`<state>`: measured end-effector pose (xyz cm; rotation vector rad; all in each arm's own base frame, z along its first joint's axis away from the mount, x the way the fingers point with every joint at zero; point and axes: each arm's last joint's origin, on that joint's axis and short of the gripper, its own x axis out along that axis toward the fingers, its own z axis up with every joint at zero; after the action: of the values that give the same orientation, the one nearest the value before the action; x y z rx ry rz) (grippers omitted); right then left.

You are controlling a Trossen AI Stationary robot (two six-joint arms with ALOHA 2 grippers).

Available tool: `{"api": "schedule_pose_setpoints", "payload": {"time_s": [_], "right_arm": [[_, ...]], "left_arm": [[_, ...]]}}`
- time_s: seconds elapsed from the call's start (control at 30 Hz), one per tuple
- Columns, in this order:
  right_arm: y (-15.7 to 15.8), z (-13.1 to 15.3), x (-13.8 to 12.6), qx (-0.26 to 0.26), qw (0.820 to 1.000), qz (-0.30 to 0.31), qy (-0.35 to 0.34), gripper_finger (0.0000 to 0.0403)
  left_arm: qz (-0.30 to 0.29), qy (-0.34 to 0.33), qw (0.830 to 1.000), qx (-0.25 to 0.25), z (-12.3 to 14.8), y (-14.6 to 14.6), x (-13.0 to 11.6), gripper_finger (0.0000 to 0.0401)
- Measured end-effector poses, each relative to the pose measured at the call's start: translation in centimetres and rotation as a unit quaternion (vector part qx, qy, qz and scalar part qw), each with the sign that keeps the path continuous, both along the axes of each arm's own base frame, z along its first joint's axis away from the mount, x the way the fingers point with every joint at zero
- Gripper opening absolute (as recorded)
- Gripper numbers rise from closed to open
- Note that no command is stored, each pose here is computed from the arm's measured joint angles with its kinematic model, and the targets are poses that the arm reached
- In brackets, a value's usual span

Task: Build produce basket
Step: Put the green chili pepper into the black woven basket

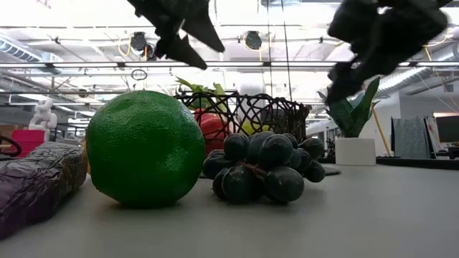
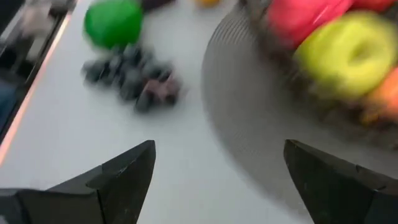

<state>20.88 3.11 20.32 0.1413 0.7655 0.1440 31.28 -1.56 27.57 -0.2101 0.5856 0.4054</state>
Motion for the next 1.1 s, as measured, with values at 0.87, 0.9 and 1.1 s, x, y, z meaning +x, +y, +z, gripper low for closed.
{"api": "schedule_pose_setpoints", "payload": {"time_s": [0.87,0.9,1.1], "right_arm": [[12.1,-1.4,-5.1,0.096,0.99,0.07,0.079,0.0314],[12.5,-1.7,-5.1,0.097,0.989,0.073,0.082,0.0313],[14.0,-3.4,-4.6,0.097,0.987,0.08,0.095,0.0305]], "left_arm": [[-0.004,-0.026,0.999,-0.023,0.8,-1.6,-0.5,0.0309],[-0.006,-0.027,0.999,-0.027,0.8,-1.9,-0.6,0.031],[-0.016,-0.036,0.998,-0.048,0.8,-3.5,-0.8,0.031]]}}
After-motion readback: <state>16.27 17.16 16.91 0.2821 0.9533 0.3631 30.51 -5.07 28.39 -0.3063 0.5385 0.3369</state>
